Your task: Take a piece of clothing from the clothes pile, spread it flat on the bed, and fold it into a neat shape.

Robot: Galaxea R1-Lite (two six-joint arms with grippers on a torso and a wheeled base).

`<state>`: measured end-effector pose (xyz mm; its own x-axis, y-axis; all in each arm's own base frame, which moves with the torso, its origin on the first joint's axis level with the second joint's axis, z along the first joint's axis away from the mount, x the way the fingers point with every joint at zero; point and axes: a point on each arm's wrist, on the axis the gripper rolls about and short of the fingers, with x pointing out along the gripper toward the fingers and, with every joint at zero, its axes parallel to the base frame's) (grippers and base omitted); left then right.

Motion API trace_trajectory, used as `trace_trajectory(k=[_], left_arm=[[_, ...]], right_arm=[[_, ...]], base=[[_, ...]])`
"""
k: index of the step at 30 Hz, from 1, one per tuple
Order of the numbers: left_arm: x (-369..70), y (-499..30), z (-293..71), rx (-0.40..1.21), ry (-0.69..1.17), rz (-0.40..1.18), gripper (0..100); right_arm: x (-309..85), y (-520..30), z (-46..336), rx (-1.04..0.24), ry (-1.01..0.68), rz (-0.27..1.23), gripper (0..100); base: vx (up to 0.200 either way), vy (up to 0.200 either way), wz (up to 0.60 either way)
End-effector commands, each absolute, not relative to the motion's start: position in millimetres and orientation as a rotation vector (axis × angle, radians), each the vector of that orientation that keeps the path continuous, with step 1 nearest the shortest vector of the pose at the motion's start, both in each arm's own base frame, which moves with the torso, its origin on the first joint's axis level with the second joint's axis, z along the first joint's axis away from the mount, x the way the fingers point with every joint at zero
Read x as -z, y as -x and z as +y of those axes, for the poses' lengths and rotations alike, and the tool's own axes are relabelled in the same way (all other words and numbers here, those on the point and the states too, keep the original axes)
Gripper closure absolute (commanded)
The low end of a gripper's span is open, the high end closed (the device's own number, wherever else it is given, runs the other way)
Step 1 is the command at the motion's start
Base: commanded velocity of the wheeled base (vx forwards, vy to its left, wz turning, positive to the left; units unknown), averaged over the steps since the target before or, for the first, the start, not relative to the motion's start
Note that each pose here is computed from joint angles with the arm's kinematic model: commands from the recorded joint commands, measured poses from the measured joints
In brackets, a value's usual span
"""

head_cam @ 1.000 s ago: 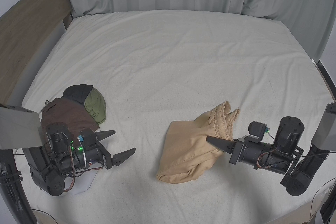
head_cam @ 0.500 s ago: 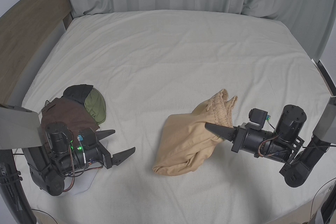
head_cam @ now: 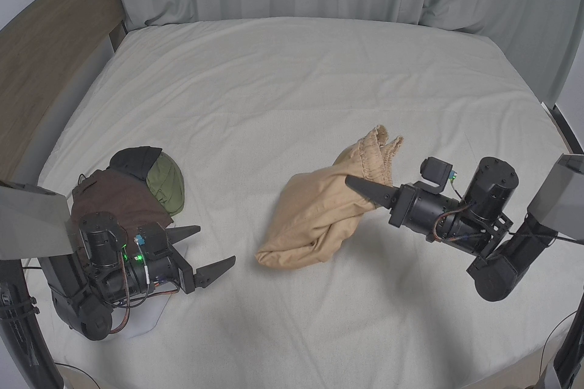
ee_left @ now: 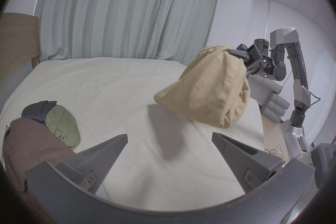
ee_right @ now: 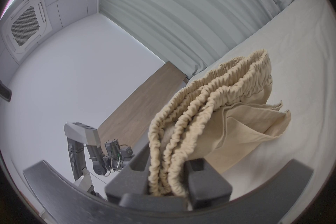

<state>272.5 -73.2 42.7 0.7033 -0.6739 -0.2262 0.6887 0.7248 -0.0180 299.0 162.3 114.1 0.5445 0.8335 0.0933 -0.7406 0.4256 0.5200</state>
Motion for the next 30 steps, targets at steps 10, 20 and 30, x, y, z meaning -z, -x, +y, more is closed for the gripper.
trace_trajectory(k=[10,20,30], left_arm=[[-39.5,-270.0,-76.1,0.77,-0.069,0.24,0],[-40.0,-269.2,-76.0,0.77,-0.069,0.24,0],[-39.6,-269.2,-76.0,0.771,-0.068,0.242,0]], right_arm=[[-105.3,-367.8,174.7,-0.957,-0.598,0.154,100],[-102.0,-398.3,173.6,-0.928,-0.6,0.144,100],[-113.9,-420.9,175.2,-0.924,-0.615,0.101,100]], base=[[0.0,0.0,0.0],[0.0,0.0,0.0],[0.0,0.0,0.0]])
